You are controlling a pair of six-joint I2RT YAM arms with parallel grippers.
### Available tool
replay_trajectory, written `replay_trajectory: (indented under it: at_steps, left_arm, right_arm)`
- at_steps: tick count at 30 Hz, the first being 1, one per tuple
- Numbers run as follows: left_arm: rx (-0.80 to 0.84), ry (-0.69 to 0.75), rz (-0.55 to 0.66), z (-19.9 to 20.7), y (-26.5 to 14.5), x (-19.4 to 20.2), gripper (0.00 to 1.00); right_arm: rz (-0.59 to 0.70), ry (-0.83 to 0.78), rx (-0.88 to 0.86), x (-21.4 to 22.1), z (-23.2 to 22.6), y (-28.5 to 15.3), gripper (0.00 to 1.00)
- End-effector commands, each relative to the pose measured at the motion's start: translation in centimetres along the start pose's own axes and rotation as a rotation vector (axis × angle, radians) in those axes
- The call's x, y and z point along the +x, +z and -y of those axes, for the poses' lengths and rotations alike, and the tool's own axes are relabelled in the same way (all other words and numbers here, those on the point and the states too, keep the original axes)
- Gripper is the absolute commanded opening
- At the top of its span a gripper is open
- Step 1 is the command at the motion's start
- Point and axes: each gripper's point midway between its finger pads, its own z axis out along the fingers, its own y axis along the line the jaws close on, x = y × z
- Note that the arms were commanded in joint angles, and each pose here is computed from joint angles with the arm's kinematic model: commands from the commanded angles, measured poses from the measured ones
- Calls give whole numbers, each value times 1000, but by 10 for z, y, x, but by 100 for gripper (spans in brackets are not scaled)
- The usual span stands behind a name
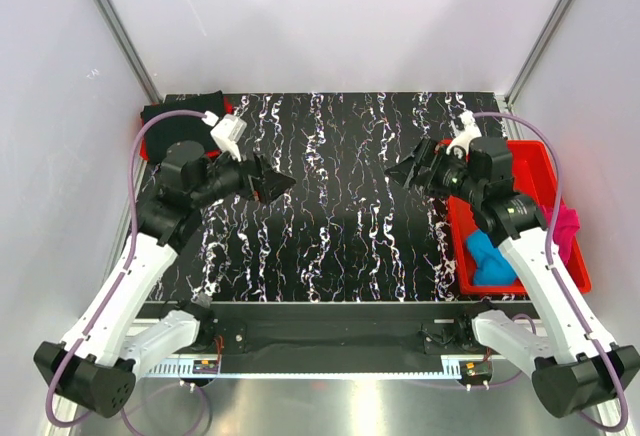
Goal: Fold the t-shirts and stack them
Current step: Neatly place the folded tshirt to the corner
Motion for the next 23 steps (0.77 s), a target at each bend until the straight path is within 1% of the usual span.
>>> replay_trajectory:
  at_steps: [1, 5, 12, 23]
  left_arm:
    - [44, 55, 61, 10, -6, -10, 99]
    - [70, 63, 62, 17, -8, -11, 99]
    - [70, 88, 94, 21, -15, -20, 99]
    - [60, 88, 109, 22, -18, -23, 99]
  right_arm:
    - [50, -11, 50, -5, 9, -5, 100]
    - [69, -22, 58, -10, 9, -8, 100]
    - [116, -37, 48, -23, 0, -17, 100]
    - [165, -45, 81, -28, 4, -27, 100]
